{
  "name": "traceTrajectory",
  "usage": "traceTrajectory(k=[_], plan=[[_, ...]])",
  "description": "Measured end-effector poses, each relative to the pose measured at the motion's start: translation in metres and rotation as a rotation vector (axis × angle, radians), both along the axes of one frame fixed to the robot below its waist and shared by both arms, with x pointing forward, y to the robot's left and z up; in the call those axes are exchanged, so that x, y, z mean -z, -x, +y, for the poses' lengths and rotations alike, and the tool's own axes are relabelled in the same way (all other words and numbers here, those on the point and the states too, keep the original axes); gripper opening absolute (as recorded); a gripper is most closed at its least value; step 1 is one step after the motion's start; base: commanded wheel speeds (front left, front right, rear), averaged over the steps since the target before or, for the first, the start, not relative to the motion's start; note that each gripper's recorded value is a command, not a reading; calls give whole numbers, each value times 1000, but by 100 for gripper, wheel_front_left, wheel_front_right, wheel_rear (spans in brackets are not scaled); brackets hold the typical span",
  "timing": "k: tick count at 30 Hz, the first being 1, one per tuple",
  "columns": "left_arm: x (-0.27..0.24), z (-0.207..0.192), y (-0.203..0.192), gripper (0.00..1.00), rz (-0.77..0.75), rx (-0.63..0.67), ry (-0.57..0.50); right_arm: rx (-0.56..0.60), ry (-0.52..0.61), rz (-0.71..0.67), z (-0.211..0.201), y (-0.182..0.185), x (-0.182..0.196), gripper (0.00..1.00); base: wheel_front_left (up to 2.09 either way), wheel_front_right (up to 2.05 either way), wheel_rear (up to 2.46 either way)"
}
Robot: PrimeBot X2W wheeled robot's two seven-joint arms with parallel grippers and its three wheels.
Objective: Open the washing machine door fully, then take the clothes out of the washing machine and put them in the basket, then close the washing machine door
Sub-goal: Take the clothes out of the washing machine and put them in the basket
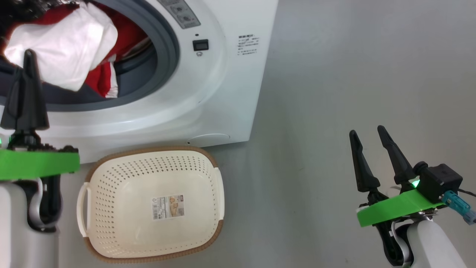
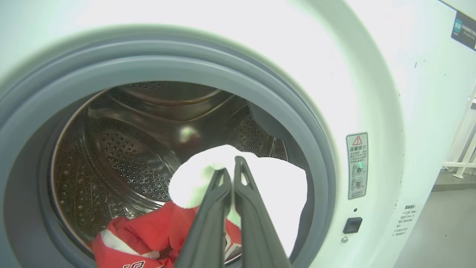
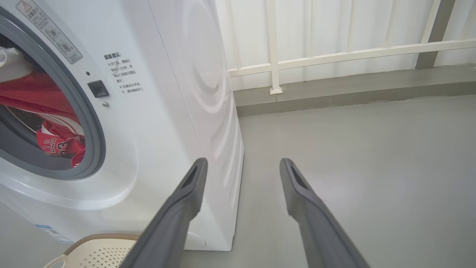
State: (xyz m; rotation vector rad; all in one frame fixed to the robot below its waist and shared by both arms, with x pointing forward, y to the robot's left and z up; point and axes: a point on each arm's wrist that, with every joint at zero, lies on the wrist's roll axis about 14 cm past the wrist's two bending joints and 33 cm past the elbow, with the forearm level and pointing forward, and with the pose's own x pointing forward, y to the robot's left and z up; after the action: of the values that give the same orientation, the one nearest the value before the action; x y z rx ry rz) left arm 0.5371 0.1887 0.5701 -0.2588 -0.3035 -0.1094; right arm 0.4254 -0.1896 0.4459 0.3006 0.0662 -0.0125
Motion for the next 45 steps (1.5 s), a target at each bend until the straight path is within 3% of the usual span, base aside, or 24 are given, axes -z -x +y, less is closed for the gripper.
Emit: traceTrajectory(k=[13,21,45], plan=[[-59,18,47,0,-193,-67,15,-9,1,-17,4,3,-7,100,0,0,0],[-64,13,58,0,-220,-61,4,-15,-3,8,6,5,2,100,0,0,0],[168,-34,69,0,457,53,4,-13,3,65,4,-12,30,100,0,0,0]])
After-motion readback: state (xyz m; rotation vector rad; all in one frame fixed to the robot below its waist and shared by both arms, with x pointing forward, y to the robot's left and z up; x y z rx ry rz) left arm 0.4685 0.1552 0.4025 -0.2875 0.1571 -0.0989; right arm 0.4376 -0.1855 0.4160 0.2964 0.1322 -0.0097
